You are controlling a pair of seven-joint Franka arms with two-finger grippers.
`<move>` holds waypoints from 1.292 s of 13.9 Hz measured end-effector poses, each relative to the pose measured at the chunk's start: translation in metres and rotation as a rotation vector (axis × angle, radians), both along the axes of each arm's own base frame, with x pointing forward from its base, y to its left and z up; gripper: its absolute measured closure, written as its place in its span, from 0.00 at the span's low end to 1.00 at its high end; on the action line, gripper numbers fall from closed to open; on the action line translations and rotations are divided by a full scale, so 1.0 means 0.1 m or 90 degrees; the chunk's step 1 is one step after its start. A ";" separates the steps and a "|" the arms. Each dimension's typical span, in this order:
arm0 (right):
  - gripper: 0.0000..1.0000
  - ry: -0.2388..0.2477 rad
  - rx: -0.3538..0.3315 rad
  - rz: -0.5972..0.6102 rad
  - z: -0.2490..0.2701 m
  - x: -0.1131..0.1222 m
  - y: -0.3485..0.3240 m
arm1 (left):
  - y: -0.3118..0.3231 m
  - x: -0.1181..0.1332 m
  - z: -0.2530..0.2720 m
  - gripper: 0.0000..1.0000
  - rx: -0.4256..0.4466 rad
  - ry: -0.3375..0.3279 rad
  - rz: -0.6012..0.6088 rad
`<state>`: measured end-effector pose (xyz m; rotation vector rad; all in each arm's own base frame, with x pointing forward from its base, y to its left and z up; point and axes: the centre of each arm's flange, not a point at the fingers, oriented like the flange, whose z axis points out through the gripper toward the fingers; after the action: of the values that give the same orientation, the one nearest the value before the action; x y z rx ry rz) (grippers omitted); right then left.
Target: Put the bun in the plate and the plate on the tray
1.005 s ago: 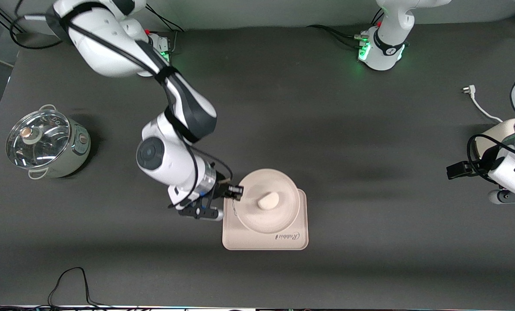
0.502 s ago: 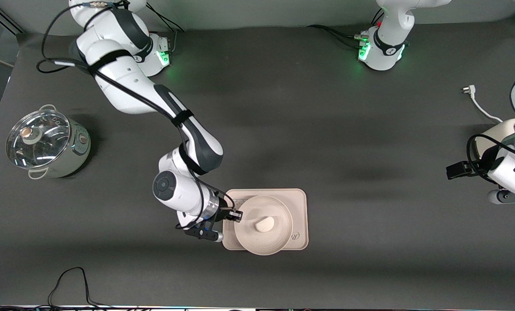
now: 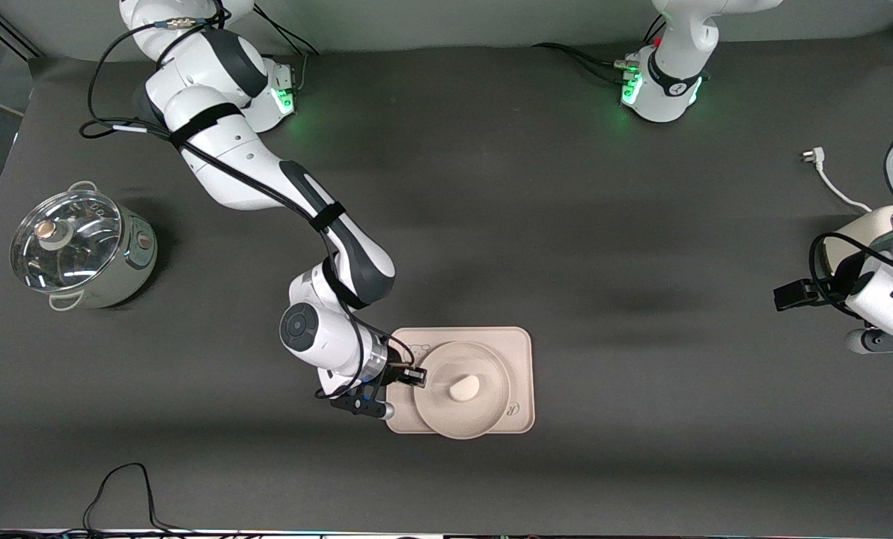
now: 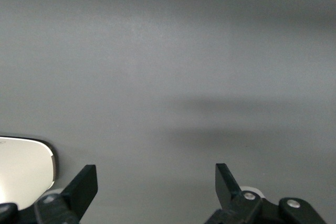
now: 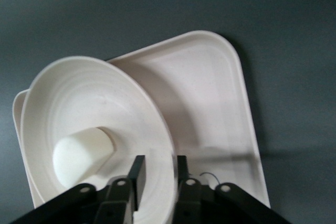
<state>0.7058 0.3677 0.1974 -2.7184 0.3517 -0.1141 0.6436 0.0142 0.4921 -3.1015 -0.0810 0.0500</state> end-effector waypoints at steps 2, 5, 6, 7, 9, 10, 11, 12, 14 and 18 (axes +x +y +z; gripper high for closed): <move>0.41 0.007 -0.001 0.006 0.10 0.00 0.02 | 0.00 0.00 0.00 0.00 0.000 0.000 0.000; 0.09 0.035 -0.020 0.037 0.53 -0.02 0.04 | 0.00 0.00 0.00 0.00 0.000 0.000 0.000; 0.01 0.039 -0.037 0.052 0.79 -0.03 0.03 | 0.00 0.00 0.00 0.00 0.000 0.000 0.000; 0.00 0.042 -0.053 0.064 1.08 -0.05 -0.02 | 0.00 0.00 0.00 0.00 0.000 0.000 -0.001; 0.00 0.059 -0.082 0.073 1.70 -0.09 -0.25 | 0.00 0.00 0.00 0.00 0.000 0.000 -0.001; 0.00 0.059 -0.101 0.075 1.99 -0.10 -0.43 | 0.00 0.00 0.00 0.00 0.000 0.000 -0.001; 0.00 0.050 -0.122 0.084 2.24 -0.12 -0.64 | 0.00 0.00 0.00 0.00 0.000 0.000 -0.001; 0.00 0.038 -0.143 0.097 2.46 -0.17 -0.88 | 0.00 0.00 0.00 0.00 0.000 0.000 -0.001; 0.00 0.017 -0.177 0.112 2.82 -0.30 -1.36 | -0.02 0.00 0.01 0.00 0.000 -0.001 -0.003; 0.00 0.004 -0.192 0.082 3.55 -0.91 -2.19 | -0.06 -0.13 0.26 0.00 -0.001 0.001 -0.005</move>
<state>0.6148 0.1489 0.5525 -3.0307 0.1704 -0.1316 0.6307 0.0083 0.5179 -3.1030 -0.0683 0.0520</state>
